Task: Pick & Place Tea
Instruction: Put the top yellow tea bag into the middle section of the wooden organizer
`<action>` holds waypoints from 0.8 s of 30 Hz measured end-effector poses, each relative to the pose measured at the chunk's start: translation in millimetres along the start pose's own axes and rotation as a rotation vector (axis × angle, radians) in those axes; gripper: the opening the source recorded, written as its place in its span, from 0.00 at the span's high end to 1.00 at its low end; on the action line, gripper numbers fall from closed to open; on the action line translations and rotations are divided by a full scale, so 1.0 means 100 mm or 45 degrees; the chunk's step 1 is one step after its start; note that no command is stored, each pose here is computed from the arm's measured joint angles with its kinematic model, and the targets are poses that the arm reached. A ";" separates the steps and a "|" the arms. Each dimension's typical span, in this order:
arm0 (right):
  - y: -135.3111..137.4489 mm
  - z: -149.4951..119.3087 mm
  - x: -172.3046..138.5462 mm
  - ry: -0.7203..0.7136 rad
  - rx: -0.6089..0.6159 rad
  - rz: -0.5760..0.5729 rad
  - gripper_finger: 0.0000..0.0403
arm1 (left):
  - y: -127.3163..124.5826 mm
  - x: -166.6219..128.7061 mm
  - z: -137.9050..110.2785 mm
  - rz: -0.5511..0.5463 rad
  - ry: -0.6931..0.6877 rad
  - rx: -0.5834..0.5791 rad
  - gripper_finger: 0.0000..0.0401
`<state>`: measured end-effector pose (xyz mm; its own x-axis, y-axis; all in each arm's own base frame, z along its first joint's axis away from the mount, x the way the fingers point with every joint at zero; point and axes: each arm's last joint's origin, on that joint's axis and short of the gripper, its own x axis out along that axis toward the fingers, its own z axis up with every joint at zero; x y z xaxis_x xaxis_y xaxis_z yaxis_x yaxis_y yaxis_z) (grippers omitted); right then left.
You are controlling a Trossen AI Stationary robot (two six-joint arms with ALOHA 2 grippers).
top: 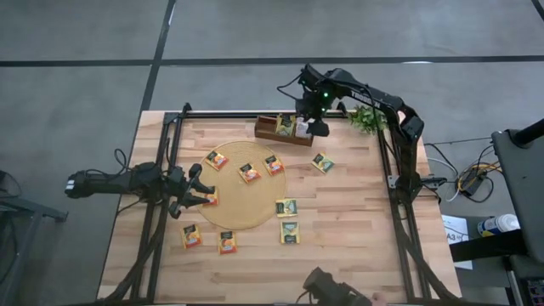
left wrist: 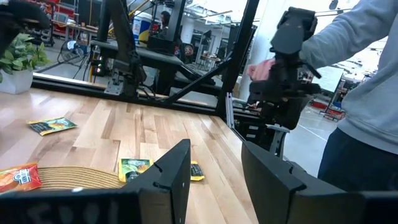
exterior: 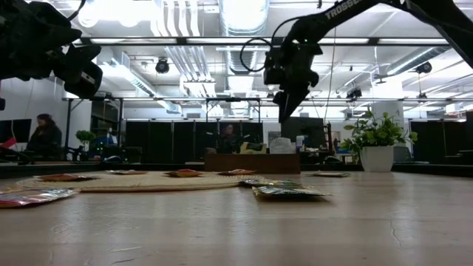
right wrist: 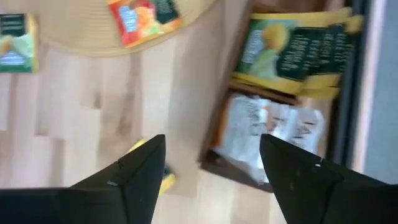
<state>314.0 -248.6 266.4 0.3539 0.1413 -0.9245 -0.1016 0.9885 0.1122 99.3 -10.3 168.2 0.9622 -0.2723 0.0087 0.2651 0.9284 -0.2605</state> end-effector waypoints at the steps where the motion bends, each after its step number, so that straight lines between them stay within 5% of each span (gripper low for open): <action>1: 0.04 0.02 0.00 0.006 -0.008 0.009 0.37 | 0.00 0.00 0.00 0.000 0.000 0.000 0.66; 10: 0.33 0.12 -0.06 0.029 -0.115 0.019 0.41 | 0.00 0.00 0.00 0.000 0.000 0.000 0.66; 24: 0.58 -0.25 -0.04 0.189 -0.148 0.154 0.41 | 0.00 0.00 0.00 0.000 0.000 0.000 0.66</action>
<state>283.2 -193.6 267.0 0.1926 0.2407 -0.9513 -0.2447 0.9506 0.1910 99.3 -10.3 168.1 0.9622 -0.2721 0.0083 0.2648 0.9284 -0.2606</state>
